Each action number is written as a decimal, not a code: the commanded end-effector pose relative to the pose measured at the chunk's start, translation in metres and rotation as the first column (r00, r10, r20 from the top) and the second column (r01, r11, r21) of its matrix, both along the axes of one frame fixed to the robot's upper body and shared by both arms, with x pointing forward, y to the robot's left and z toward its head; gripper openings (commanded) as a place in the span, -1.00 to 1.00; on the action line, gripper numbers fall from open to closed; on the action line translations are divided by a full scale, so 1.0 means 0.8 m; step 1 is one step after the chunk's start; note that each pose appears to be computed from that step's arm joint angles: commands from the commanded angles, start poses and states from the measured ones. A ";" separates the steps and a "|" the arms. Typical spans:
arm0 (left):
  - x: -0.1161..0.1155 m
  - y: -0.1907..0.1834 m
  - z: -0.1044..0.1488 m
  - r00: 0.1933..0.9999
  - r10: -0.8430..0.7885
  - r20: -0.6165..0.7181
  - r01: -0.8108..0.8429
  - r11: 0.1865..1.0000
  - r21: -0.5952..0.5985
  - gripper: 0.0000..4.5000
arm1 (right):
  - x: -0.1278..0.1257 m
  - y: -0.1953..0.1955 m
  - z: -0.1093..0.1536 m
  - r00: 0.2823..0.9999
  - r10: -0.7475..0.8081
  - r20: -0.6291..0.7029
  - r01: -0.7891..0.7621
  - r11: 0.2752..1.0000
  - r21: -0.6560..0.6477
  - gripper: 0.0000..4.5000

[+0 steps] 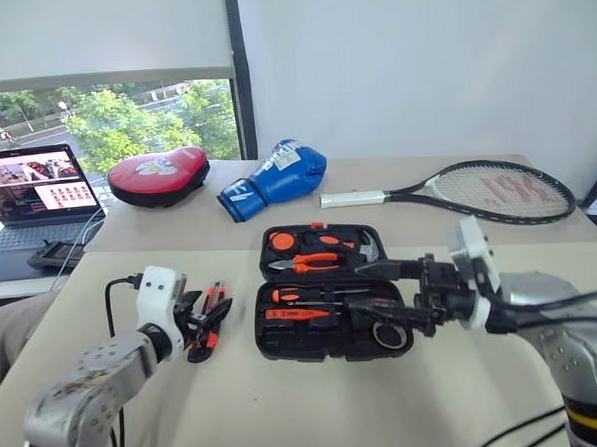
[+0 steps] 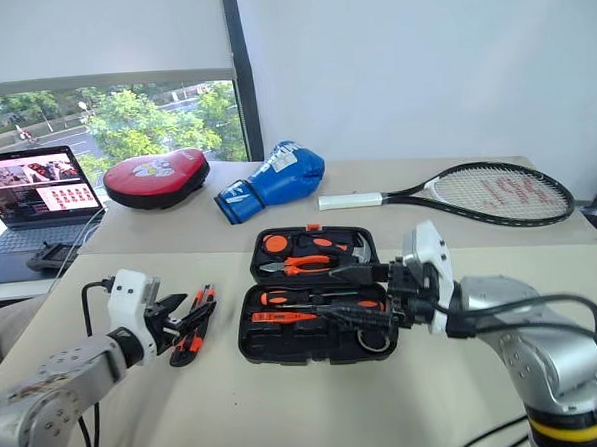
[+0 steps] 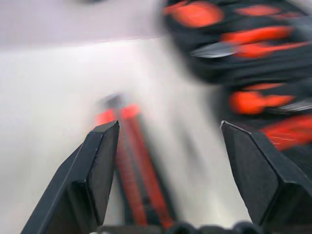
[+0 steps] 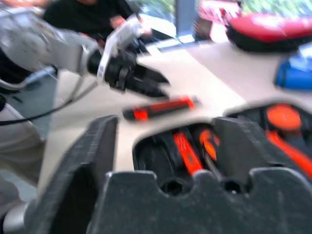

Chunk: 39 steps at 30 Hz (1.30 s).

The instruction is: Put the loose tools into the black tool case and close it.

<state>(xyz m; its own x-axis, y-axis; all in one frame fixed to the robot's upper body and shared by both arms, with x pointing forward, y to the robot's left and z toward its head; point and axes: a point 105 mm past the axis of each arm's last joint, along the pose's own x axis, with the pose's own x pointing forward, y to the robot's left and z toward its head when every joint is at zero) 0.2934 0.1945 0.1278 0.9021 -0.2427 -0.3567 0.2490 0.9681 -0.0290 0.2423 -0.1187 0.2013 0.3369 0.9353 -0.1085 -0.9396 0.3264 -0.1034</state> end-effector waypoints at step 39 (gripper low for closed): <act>0.013 -0.154 -0.016 0.186 -0.946 -0.267 0.937 0.089 0.337 -0.23 | -0.083 -0.073 -0.004 0.957 -0.278 0.078 0.288 0.940 -0.182 1.00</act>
